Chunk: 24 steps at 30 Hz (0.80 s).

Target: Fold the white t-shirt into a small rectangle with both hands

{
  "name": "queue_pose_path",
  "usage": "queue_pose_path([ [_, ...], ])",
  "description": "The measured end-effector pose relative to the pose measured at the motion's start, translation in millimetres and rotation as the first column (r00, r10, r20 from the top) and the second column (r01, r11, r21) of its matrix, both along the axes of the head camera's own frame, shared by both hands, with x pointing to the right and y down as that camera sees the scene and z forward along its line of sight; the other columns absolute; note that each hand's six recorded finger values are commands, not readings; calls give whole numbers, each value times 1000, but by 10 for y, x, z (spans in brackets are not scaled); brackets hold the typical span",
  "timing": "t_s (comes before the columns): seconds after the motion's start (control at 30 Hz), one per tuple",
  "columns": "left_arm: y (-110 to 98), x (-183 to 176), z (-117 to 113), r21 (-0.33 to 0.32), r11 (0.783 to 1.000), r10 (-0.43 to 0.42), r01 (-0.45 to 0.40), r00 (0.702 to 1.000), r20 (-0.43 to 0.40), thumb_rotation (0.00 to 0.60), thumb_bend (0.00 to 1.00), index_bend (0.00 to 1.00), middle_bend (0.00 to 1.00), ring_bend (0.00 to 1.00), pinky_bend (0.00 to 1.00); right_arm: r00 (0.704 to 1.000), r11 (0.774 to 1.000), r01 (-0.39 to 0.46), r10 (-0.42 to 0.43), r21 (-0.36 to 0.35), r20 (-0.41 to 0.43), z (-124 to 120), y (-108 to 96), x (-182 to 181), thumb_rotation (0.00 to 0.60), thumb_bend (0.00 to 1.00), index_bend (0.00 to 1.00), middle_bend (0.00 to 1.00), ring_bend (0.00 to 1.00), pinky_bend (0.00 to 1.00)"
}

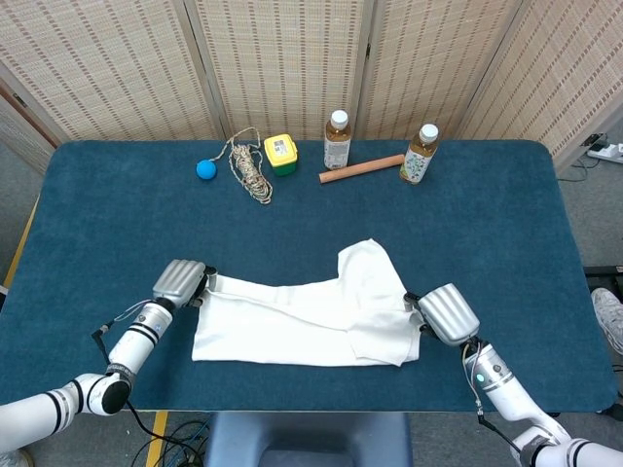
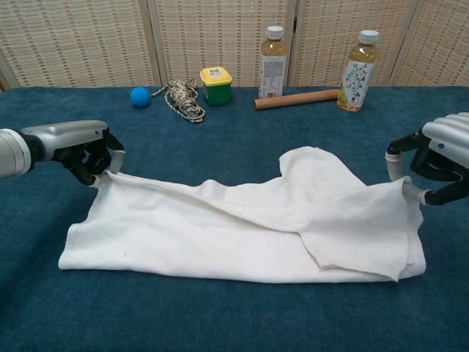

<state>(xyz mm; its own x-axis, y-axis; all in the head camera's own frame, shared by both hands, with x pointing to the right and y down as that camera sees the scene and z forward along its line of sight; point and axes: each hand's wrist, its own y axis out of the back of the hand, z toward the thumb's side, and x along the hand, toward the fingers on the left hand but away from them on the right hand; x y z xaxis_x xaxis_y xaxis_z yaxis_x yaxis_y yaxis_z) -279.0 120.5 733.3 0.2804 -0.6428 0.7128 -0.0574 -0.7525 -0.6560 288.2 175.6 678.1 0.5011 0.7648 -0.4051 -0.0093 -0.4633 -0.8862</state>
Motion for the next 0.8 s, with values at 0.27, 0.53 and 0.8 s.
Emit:
queue_pose_path([
  [0.27, -85, 55, 177, -21, 1000, 0, 2, 998, 59, 600, 542, 587, 824, 754, 971, 1000, 1000, -19, 19, 5, -16, 48, -59, 17, 600, 562, 757, 977, 967, 1000],
  [0.53, -163, 58, 301, -32, 999, -18, 21, 994, 104, 600, 542, 577, 824, 754, 971, 999, 1000, -28, 28, 6, -25, 80, -98, 43, 600, 563, 757, 978, 967, 1000],
  [0.8, -213, 11, 381, -33, 998, -41, 46, 988, 149, 600, 542, 489, 824, 750, 970, 999, 1000, -27, 27, 6, -19, 125, -132, -2, 600, 562, 756, 978, 967, 1000],
])
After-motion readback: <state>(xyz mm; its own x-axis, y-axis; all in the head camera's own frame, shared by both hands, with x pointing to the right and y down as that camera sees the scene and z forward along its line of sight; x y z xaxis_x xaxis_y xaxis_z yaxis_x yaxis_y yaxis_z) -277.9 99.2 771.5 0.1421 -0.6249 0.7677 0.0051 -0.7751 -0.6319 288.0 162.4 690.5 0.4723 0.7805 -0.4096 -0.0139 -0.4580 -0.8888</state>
